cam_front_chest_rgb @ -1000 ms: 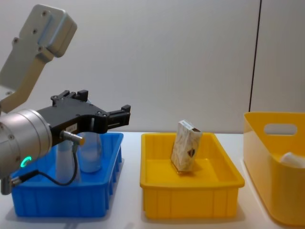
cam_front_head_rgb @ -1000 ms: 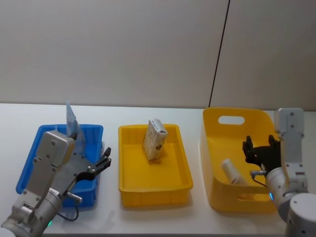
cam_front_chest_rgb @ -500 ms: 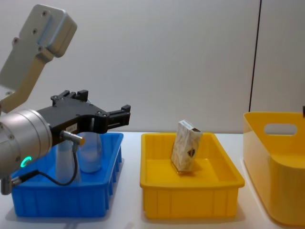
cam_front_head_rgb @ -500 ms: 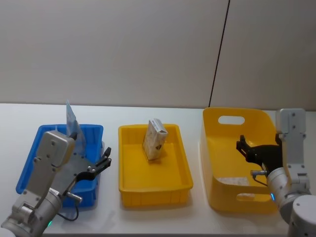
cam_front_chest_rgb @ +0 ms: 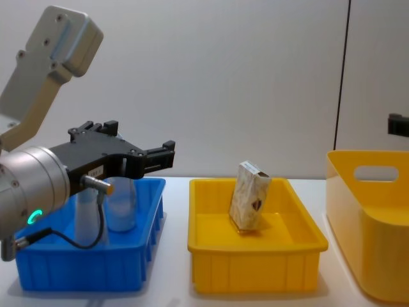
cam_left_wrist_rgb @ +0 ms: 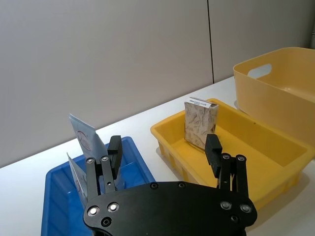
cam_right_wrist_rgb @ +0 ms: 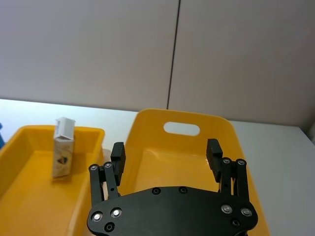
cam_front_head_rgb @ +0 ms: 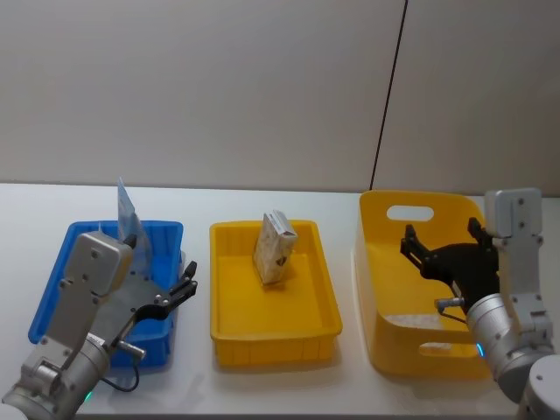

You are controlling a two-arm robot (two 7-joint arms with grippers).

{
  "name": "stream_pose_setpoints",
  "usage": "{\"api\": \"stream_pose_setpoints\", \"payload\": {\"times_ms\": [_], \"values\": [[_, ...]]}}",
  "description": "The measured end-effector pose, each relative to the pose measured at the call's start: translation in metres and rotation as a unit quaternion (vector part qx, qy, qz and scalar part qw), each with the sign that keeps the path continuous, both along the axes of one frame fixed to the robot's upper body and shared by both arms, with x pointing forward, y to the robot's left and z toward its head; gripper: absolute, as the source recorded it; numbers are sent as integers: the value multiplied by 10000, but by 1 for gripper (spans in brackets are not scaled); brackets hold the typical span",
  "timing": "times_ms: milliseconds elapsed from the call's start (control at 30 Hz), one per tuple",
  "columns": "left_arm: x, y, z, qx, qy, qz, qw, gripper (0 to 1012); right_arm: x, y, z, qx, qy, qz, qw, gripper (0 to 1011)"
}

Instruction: Bimanual collaborative sorting of washing and personal care products

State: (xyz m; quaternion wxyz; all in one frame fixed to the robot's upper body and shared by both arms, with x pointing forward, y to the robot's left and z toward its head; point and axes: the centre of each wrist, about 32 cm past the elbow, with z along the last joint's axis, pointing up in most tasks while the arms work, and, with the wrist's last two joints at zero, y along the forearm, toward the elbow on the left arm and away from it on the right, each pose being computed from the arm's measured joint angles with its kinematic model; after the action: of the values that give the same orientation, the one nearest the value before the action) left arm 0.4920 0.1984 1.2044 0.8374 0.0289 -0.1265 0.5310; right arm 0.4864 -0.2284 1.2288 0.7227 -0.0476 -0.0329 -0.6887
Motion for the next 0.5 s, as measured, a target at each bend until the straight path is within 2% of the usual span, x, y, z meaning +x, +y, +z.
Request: {"api": "stream_pose_setpoints", "payload": {"times_ms": [333, 500], "values": [[-2, 2, -3, 10, 1, 13, 10000, 1001, -59, 20, 28, 5, -219, 323, 9992, 1005], [-20, 7, 4, 55, 0, 113, 9999, 1001, -73, 23, 36, 4, -271, 395, 9989, 1005]]}}
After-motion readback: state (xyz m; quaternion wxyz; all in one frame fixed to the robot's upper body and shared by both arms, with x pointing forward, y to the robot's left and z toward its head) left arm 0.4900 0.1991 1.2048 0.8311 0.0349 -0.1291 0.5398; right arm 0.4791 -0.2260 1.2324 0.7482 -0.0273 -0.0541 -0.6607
